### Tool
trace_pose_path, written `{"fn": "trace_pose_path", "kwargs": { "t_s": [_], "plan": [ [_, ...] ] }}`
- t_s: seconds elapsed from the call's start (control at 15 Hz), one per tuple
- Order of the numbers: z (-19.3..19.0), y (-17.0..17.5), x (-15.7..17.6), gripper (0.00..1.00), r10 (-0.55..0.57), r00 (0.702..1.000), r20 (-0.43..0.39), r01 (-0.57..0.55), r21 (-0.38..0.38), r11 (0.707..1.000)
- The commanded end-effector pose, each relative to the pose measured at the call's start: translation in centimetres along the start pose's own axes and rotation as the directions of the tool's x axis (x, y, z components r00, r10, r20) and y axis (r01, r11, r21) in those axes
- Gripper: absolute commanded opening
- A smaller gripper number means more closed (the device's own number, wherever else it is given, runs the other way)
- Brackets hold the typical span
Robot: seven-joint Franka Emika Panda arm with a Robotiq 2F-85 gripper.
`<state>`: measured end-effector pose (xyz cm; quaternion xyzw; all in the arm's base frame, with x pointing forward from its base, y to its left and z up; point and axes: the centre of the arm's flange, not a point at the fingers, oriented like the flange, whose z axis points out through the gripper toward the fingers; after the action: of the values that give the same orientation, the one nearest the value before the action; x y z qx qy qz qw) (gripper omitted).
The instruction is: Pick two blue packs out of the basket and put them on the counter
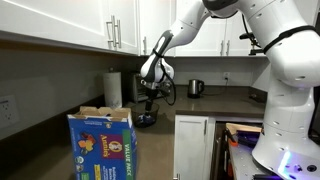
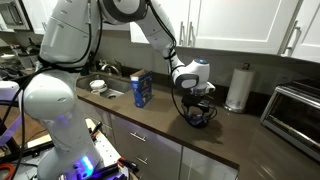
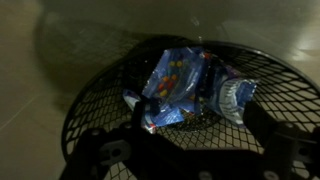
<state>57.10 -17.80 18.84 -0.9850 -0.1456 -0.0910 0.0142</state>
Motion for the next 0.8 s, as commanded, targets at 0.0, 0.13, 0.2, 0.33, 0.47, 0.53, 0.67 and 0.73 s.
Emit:
{"fn": "trace_pose_path", "kwargs": {
  "t_s": [0.0, 0.13, 0.2, 0.33, 0.47, 0.53, 0.67, 0.73],
  "plan": [
    [1.7, 0.4, 0.6, 0.93, -0.013, 1.0, 0.017, 0.014, -0.054, 0.998],
    [2.3, 0.2, 0.7, 0.96, -0.01, 1.0, 0.028, 0.012, -0.053, 0.999],
    [2.5, 0.1, 0.7, 0.98, 0.0, 0.999, 0.036, 0.001, -0.037, 0.999],
    [2.2, 0.4, 1.0, 1.0, 0.019, 0.999, 0.042, -0.018, -0.015, 1.0],
    [1.9, 0.9, 1.1, 0.98, 0.03, 0.998, 0.046, -0.03, -0.008, 1.0],
    [1.9, 1.2, 1.1, 0.87, 0.039, 0.998, 0.052, -0.039, 0.004, 0.999],
    [2.2, 1.2, 0.7, 0.69, 0.049, 0.997, 0.067, -0.051, 0.023, 0.998],
    [2.6, 1.0, 0.6, 0.61, 0.054, 0.996, 0.072, -0.057, 0.035, 0.998]
  ]
}}
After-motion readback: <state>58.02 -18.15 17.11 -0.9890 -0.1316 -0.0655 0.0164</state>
